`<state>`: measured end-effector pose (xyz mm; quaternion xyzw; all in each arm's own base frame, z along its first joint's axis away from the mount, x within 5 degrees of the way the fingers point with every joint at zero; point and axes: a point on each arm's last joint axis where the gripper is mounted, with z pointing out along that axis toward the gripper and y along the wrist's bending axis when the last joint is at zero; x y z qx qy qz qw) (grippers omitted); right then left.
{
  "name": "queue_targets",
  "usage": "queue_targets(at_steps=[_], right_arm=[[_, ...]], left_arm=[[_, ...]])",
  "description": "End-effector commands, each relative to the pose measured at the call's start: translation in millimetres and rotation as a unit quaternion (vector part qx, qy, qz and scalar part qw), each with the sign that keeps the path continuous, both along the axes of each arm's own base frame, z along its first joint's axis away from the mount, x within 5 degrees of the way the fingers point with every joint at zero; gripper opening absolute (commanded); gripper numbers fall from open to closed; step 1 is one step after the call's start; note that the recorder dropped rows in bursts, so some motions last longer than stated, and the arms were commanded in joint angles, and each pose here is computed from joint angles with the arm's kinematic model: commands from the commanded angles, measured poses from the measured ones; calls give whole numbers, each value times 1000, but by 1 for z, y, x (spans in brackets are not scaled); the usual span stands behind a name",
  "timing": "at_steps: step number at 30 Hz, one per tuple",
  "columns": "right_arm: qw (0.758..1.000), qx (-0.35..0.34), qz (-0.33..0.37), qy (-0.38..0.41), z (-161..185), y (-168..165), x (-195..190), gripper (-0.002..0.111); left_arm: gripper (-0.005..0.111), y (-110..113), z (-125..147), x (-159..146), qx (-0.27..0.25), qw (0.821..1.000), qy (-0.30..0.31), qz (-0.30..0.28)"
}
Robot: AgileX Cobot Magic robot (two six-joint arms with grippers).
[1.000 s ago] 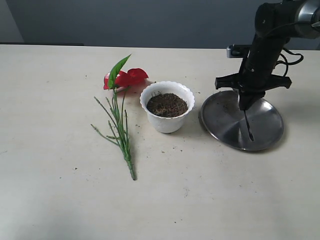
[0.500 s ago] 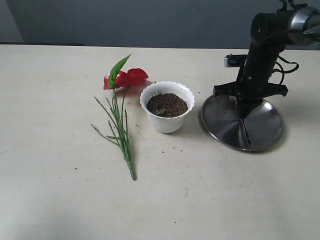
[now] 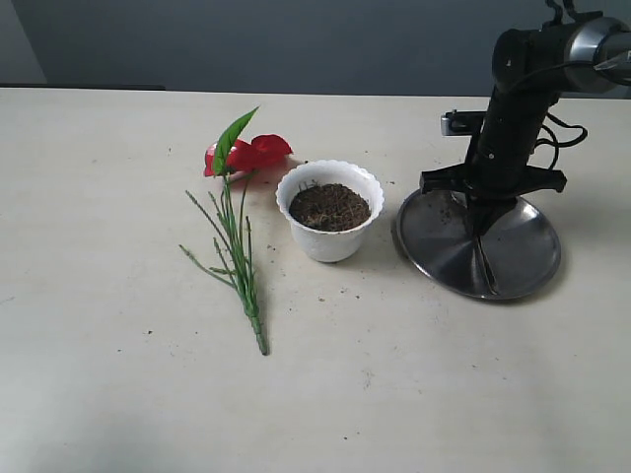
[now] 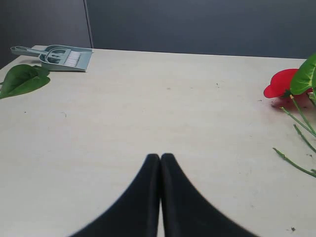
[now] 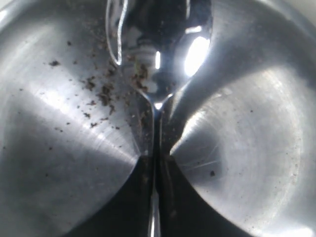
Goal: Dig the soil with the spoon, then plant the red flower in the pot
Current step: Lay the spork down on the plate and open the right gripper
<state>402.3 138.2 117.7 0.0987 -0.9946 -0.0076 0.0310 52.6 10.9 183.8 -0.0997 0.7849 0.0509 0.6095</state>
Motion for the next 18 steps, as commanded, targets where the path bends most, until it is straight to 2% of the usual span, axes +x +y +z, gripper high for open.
queue_targets(at_steps=[1,10,18], right_arm=[[1000,-2,1,3,-1,-2,0,-1],[1000,0,0,6,0,-2,0,-1],[1000,0,1,11,17,0,6,-1]], left_arm=[[0,0,-1,0,0,1000,-3,0],[0,0,-1,0,0,1000,-3,0],[0,0,-1,0,0,1000,-3,0]])
